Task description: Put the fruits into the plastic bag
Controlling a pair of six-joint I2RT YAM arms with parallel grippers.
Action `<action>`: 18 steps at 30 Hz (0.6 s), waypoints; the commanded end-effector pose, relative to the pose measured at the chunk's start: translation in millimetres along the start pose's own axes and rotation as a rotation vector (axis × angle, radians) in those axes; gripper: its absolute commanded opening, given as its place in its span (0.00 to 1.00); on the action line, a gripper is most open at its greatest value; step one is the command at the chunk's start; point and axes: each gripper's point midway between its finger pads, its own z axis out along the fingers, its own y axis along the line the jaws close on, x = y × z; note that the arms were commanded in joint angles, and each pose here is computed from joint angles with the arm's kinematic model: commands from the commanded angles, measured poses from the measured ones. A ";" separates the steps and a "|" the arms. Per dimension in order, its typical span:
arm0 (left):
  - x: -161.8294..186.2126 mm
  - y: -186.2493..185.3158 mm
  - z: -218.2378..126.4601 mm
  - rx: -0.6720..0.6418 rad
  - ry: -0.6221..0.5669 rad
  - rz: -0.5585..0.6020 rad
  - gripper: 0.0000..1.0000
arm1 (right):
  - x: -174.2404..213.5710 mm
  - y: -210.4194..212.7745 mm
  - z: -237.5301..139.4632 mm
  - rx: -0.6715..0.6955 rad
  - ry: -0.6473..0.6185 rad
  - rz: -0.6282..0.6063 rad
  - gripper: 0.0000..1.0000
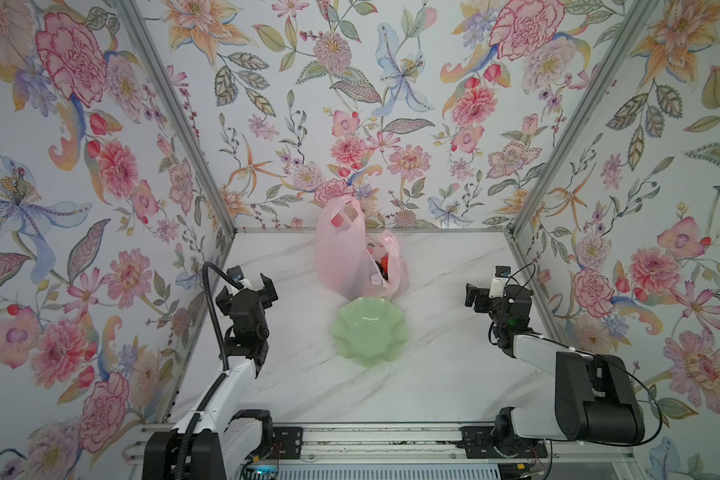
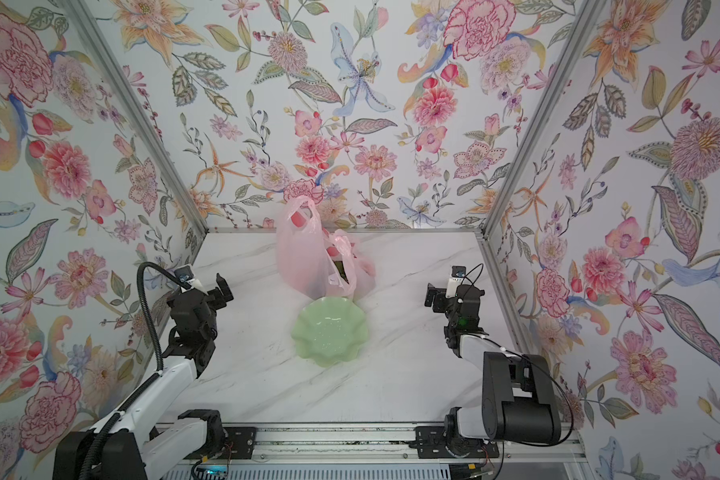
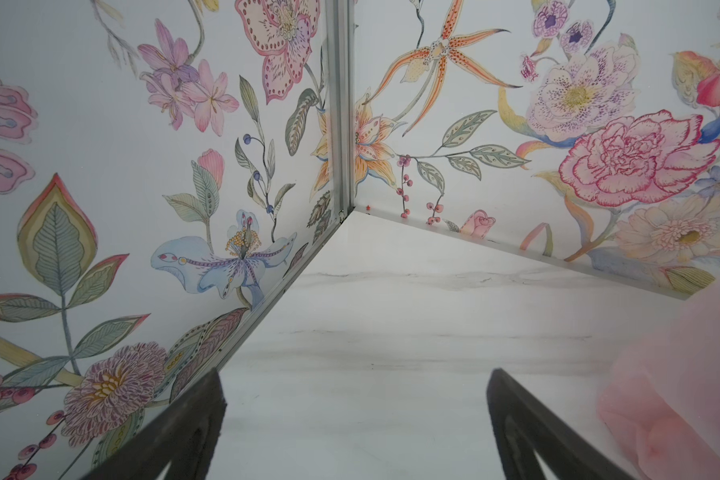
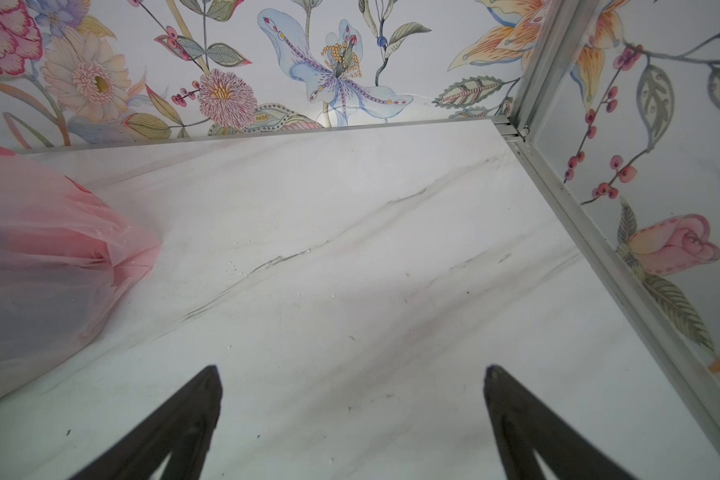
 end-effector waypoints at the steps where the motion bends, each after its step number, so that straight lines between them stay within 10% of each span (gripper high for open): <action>1: -1.0 -2.2 2.2 0.000 -0.034 0.031 0.99 | -2.0 -3.6 -0.9 0.001 -0.039 -0.001 0.99; 18: 40.6 -13.7 25.1 0.038 0.011 0.108 0.99 | 12.6 -1.4 4.1 -0.029 -0.017 0.017 0.99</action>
